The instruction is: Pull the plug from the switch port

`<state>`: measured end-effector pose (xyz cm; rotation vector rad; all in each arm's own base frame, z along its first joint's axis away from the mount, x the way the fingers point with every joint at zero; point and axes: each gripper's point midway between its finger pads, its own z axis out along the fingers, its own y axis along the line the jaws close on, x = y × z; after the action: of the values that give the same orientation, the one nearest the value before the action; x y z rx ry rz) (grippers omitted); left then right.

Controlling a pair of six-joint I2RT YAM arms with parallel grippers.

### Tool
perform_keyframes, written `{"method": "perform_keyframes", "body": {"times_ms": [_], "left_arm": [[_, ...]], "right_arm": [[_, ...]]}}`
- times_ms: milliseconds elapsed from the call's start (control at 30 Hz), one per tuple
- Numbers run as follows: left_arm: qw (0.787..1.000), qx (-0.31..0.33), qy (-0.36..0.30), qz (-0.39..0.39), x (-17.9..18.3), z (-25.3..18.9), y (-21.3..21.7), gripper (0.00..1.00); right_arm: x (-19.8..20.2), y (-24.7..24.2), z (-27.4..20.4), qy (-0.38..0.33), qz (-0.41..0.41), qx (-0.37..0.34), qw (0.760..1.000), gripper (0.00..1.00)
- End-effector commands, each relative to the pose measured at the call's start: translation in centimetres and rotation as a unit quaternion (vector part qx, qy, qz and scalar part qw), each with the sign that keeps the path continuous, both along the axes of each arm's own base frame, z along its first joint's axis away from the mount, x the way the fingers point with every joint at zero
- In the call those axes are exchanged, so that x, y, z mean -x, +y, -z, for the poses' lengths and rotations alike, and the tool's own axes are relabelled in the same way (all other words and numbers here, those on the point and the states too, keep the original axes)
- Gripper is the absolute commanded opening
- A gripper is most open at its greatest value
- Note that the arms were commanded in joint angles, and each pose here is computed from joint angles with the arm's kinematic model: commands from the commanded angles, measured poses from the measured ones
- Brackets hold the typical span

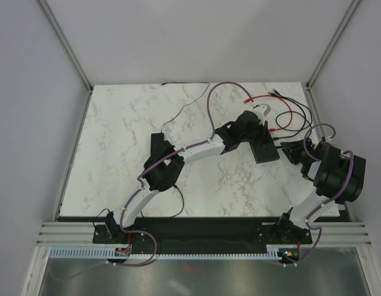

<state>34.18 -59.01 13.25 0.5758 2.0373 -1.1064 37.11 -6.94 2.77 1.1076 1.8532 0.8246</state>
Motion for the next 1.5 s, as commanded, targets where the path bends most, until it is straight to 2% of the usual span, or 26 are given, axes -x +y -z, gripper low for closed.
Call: {"method": "perform_keyframes", "body": {"times_ms": [0, 133, 600, 1467], "left_arm": [[0.999, -0.007, -0.003, 0.034, -0.5, 2.7, -0.7, 0.10], [0.998, -0.006, 0.033, 0.057, 0.1, 5.8, -1.2, 0.10], [0.997, -0.023, 0.063, 0.045, 0.6, 8.5, -0.4, 0.10], [0.996, -0.030, 0.073, 0.036, 0.8, 8.7, 0.2, 0.10]], "right_arm": [[-0.1, 0.3, -0.4, -0.022, -0.017, 0.007, 1.000, 0.47], [0.1, 0.4, -0.3, -0.021, -0.017, 0.007, 1.000, 0.47], [0.6, 1.0, 0.5, -0.006, -0.018, 0.002, 1.000, 0.43], [1.9, 2.2, 2.8, 0.054, -0.010, 0.001, 0.999, 0.42]]}}
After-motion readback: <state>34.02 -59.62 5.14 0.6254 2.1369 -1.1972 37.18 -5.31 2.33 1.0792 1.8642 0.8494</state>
